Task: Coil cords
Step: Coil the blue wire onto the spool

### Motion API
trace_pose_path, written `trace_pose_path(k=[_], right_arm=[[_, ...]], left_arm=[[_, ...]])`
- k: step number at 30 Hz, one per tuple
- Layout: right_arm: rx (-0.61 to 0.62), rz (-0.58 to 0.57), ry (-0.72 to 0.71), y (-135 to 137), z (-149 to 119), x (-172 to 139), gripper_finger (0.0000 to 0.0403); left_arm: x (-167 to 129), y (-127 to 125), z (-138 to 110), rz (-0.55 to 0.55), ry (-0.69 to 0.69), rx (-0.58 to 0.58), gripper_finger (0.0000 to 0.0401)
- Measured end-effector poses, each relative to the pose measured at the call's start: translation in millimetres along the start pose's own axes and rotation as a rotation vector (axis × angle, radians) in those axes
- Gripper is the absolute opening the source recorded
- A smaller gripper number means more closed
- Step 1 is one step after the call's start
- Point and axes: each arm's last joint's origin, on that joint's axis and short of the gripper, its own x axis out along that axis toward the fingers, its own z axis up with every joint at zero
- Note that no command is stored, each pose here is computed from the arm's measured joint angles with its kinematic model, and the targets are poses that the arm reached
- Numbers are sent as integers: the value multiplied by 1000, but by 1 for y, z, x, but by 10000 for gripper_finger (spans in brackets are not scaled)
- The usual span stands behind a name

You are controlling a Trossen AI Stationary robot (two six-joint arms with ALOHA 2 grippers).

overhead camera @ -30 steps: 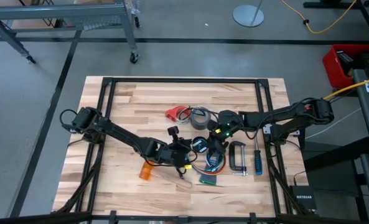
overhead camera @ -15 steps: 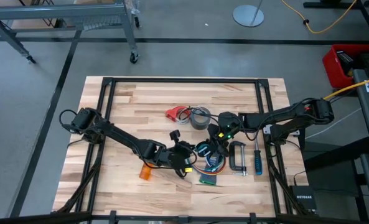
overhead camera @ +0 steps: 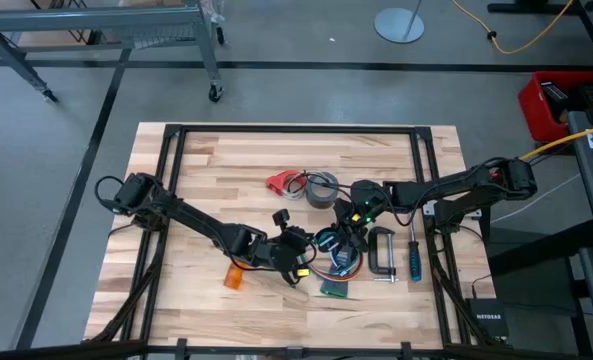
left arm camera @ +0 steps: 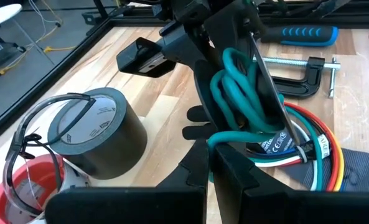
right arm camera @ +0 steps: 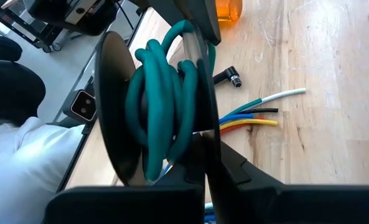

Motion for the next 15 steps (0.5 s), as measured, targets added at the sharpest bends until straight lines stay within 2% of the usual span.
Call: trace_pose_path(k=[7,15], right_arm=[[9,-19,12,-1,-1,0,5],[10,-17,14,-1,-1,0,5]], left_arm=[[0,1,-3,2,31,18,5],[0,1,-4,5,41,53,47]])
